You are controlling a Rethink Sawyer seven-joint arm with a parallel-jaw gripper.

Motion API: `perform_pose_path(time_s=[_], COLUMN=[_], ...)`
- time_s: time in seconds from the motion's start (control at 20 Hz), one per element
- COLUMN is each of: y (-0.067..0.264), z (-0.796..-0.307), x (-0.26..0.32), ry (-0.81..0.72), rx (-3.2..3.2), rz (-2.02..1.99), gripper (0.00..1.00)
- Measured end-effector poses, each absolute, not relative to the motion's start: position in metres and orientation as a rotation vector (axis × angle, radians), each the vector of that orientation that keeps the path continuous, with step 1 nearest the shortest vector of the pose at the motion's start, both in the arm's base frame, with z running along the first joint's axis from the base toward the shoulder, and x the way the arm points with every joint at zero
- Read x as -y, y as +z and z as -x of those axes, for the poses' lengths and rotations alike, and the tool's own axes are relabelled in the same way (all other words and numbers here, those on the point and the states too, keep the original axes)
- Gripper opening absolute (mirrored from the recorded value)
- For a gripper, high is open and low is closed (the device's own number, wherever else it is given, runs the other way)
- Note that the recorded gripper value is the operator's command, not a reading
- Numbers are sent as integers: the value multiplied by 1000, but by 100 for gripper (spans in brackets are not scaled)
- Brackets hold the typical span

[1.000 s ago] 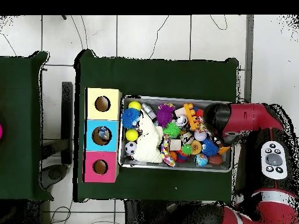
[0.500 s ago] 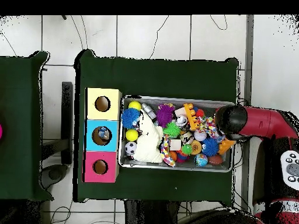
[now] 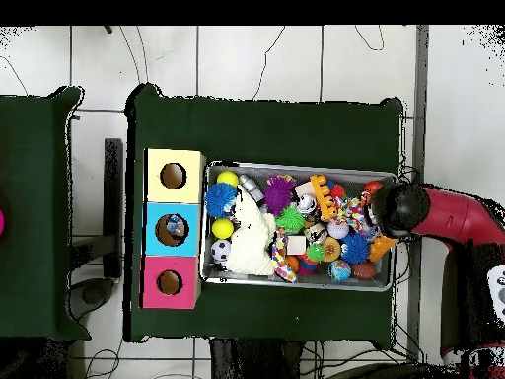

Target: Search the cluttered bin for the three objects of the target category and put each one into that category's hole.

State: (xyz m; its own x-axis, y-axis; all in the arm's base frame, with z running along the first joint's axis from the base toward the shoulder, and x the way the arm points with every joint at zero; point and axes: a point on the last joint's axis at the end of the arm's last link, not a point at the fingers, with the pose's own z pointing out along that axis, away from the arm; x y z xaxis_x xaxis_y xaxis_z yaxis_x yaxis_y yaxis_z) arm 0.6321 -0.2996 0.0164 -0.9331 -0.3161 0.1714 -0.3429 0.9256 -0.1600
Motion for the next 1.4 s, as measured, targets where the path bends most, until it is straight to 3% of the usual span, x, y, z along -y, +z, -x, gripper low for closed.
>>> perform_pose_path(time_s=[1.4], y=[9], z=[-639], x=[232], ry=[166], rx=[2776], rz=[-567], gripper=[100])
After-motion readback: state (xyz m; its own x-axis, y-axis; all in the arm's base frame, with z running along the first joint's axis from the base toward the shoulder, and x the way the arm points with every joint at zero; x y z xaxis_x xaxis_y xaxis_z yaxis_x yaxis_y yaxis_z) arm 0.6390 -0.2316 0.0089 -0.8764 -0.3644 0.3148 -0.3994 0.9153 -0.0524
